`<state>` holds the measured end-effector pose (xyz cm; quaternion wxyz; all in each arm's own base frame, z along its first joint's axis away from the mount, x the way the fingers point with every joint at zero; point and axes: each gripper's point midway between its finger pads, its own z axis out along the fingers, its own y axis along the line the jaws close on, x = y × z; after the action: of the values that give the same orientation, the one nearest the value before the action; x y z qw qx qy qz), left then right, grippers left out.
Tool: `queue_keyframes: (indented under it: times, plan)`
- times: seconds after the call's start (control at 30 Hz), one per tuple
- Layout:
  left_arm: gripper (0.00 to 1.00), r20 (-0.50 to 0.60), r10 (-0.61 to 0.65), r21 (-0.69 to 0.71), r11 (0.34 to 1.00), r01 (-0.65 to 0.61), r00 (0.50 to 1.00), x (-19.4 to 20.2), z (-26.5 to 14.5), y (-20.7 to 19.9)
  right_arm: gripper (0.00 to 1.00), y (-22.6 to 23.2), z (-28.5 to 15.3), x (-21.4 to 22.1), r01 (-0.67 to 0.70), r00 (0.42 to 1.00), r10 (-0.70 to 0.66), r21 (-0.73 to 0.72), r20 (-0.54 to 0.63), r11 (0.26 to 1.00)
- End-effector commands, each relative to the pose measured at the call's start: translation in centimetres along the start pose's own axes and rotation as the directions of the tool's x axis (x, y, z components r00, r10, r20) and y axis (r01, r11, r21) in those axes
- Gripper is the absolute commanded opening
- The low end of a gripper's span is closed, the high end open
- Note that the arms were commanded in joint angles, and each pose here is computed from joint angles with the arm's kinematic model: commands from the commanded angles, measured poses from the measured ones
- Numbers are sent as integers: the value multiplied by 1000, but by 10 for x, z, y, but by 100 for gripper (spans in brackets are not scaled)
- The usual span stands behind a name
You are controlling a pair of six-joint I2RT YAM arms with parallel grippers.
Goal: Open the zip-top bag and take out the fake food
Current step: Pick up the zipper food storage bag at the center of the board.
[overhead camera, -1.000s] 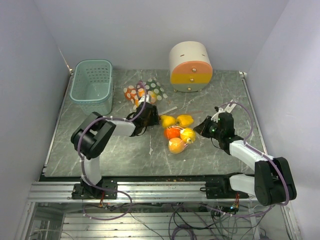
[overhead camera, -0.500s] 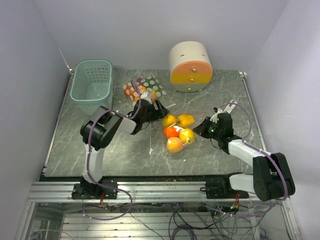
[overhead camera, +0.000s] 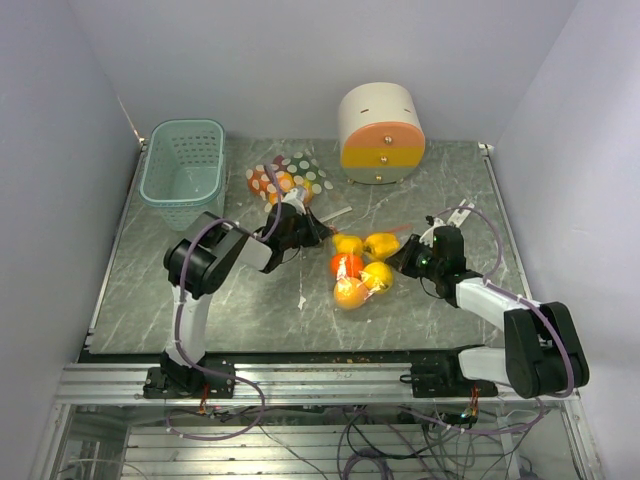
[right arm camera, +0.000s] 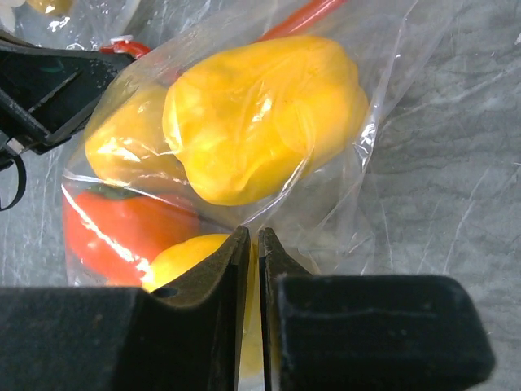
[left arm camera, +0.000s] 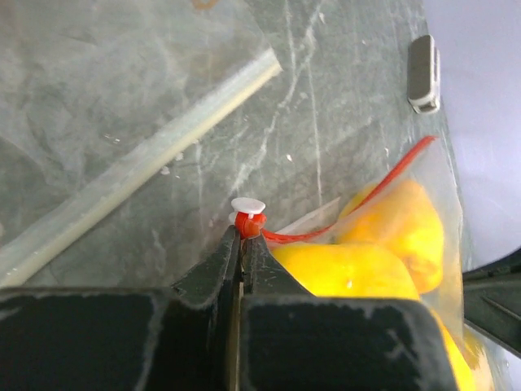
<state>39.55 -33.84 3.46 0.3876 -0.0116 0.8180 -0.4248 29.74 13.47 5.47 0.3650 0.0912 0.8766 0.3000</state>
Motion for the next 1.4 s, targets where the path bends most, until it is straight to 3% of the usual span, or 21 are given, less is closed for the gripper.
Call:
queue_keyframes:
  times: [0.0, 0.2, 0.47, 0.6, 0.73, 0.87, 0.97, 1.03, 1.1, 1.13, 1.37]
  plan:
    - [7, 56, 123, 199, 971, -131, 991, -21, -17, -53, 11, 10, -6, -23, 53, 997, -52, -11, 62, 999]
    - [7, 158, 219, 337, 905, -261, 963, -53, -44, -108, 14, 19, -35, -70, 145, 969, -159, 83, 191, 986]
    - [7, 266, 346, 411, 804, -430, 900, -87, -87, -175, 14, 33, -69, -113, 201, 912, -244, 159, 331, 967]
    - [7, 293, 379, 464, 747, -477, 878, -87, -111, -195, 14, 53, -86, -128, 219, 877, -244, 106, 413, 970]
    - [7, 292, 410, 478, 720, -503, 864, -81, -126, -204, 17, 92, -100, -137, 341, 822, -281, -34, 495, 939]
    - [7, 281, 467, 503, 673, -543, 839, -72, -137, -212, 21, 135, -102, -130, 508, 784, -343, -216, 518, 834]
    - [7, 268, 524, 509, 636, -580, 809, -65, -142, -213, 22, 159, -104, -129, 540, 786, -326, -329, 525, 775]
    - [7, 264, 554, 499, 622, -604, 789, -63, -143, -210, 33, 175, -105, -126, 556, 800, -331, -413, 501, 721]
    - [7, 269, 580, 481, 611, -629, 769, -64, -144, -207, 55, 191, -107, -121, 559, 816, -327, -509, 476, 654]
    - [7, 271, 594, 483, 597, -641, 758, -63, -146, -208, 60, 198, -109, -118, 557, 823, -321, -554, 469, 619]
    - [7, 285, 643, 525, 515, -677, 710, -60, -152, -217, 73, 227, -123, -98, 538, 838, -339, -746, 427, 392]
